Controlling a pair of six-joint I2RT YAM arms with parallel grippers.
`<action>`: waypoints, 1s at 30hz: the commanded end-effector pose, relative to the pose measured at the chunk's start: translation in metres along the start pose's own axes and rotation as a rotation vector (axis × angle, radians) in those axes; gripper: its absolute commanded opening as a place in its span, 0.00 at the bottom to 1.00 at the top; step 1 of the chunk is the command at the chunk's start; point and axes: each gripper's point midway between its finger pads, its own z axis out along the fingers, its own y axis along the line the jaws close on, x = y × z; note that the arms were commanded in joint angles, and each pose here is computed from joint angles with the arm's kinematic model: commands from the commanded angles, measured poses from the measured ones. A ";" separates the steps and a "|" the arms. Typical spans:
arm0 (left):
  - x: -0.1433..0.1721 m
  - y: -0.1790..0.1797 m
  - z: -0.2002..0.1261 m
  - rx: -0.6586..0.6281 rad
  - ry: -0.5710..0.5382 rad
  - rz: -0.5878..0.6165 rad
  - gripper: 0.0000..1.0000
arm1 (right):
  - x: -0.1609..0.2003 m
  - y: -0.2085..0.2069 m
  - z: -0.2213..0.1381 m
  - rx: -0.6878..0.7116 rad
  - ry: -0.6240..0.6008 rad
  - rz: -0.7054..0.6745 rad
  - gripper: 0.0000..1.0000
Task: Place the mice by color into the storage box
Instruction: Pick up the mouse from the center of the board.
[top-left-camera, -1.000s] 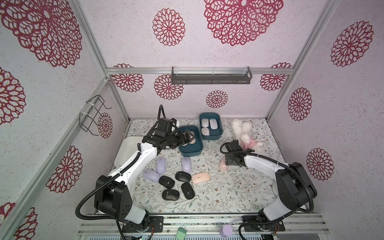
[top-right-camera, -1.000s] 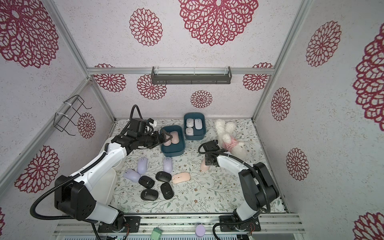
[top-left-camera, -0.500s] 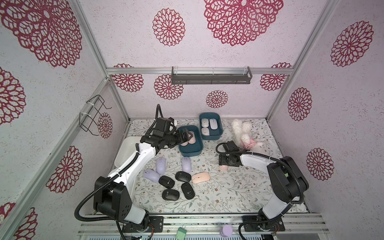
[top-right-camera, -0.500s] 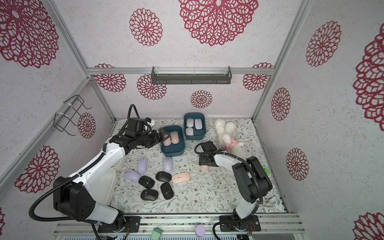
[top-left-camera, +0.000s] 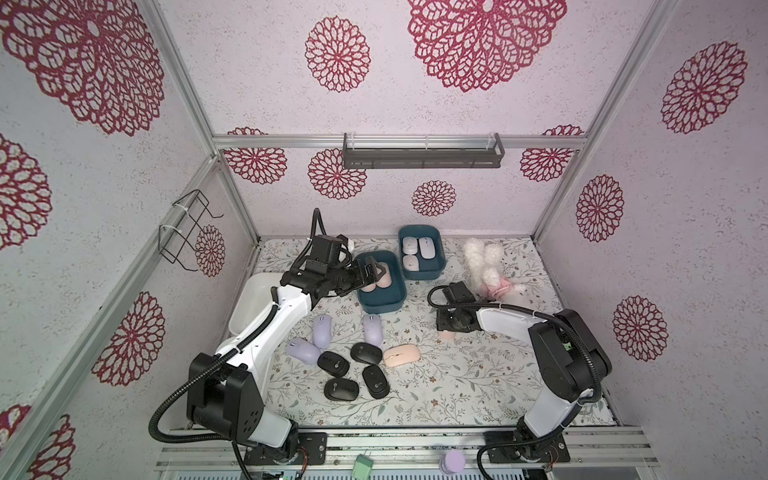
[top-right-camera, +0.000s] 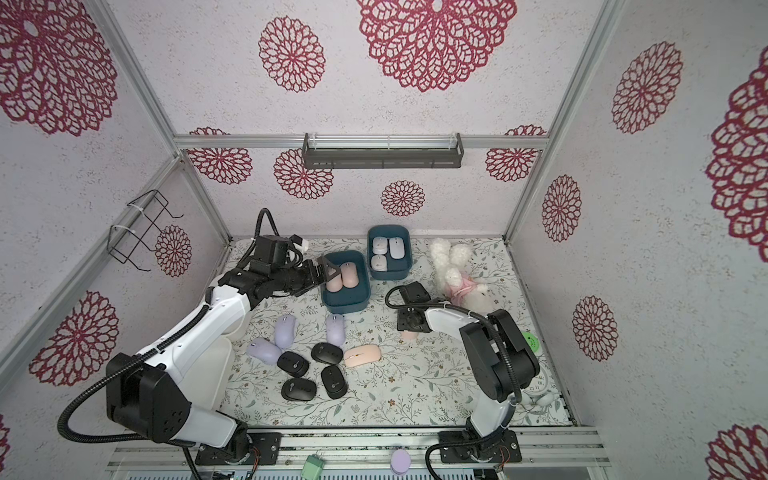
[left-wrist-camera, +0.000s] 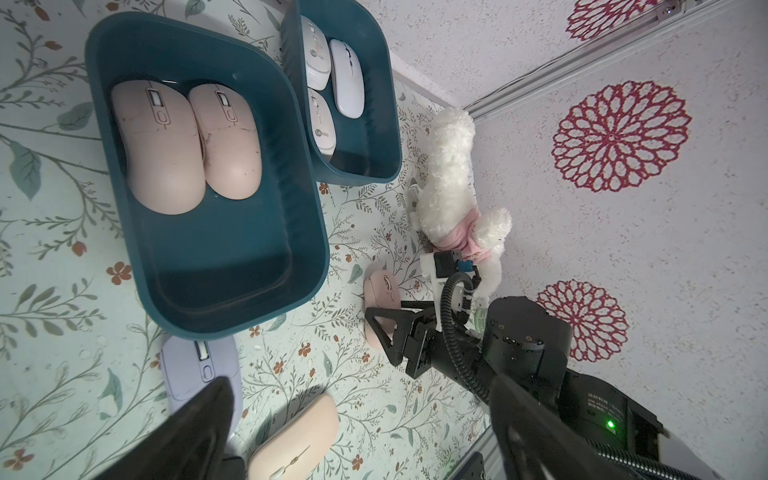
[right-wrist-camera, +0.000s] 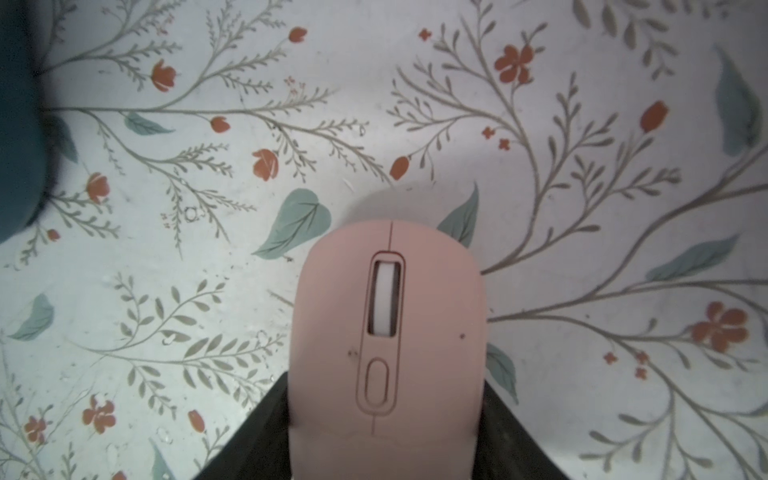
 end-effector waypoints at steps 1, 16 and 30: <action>-0.011 -0.004 -0.012 0.005 -0.050 0.015 0.98 | -0.018 0.008 -0.018 -0.009 -0.064 -0.037 0.57; -0.048 0.049 -0.036 -0.118 -0.174 -0.072 0.98 | -0.088 0.133 -0.076 -0.192 -0.236 -0.149 0.54; -0.060 0.082 -0.038 -0.201 -0.200 -0.110 0.98 | -0.120 0.232 -0.016 -0.337 -0.211 -0.098 0.54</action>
